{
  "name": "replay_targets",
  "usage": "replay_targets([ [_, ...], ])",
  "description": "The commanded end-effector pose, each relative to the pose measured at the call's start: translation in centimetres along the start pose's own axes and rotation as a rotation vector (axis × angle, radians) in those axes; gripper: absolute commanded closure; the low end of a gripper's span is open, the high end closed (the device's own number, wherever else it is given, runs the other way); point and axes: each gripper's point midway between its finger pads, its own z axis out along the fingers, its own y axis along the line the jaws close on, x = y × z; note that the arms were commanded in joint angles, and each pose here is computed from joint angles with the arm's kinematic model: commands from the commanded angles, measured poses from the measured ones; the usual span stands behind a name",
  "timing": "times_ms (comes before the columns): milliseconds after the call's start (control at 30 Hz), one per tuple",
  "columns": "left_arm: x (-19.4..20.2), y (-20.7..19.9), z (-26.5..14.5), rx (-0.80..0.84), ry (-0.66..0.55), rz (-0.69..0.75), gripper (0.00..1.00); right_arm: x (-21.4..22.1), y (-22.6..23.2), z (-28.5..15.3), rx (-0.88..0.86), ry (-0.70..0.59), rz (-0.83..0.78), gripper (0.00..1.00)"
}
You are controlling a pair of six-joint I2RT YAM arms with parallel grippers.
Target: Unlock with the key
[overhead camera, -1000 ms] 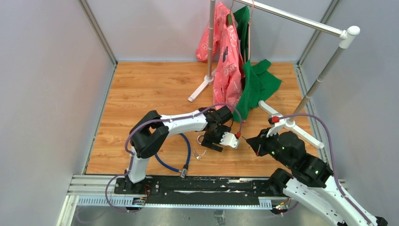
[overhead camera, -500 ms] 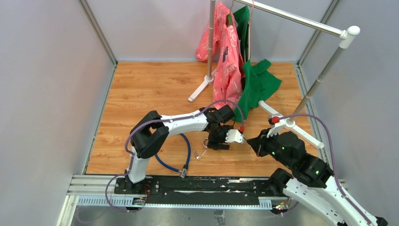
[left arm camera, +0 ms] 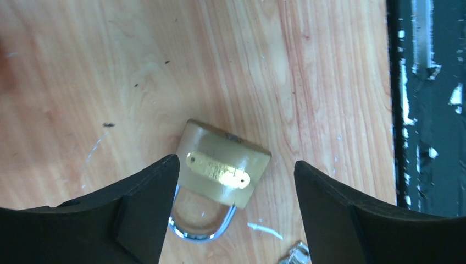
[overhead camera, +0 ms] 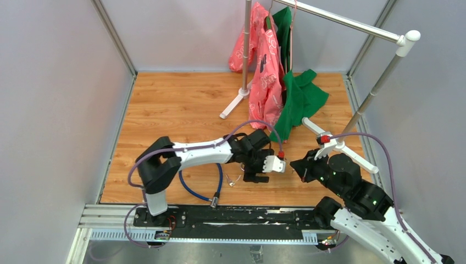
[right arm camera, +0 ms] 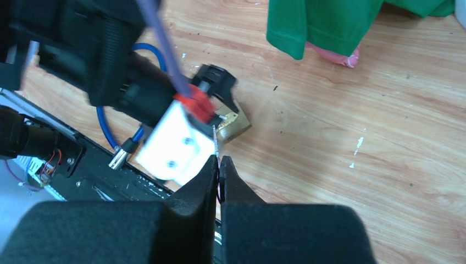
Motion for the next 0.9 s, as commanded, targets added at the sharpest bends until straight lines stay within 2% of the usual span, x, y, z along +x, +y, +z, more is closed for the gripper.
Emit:
replay_targets([
  [0,-2.9,1.4,-3.9,-0.061,-0.191,0.115,0.18,-0.6,-0.4,-0.5,0.026,-0.006,-0.017,1.0],
  [133,-1.4,1.6,-4.9,-0.038,-0.203,0.237,0.18,-0.4,-0.2,-0.4,0.018,0.004,-0.005,1.0],
  [267,-0.1,2.2,-4.2,-0.014,-0.136,0.311,0.18,-0.4,-0.1,-0.4,0.016,0.007,0.006,1.0],
  [633,3.2,1.9,-1.0,0.075,-0.033,0.335,0.19,-0.5,0.0,-0.8,0.013,0.011,0.011,1.0],
  [867,2.8,2.0,-0.4,0.071,-0.032,0.328,0.19,-0.3,0.1,-0.5,0.013,0.022,0.013,1.0],
])
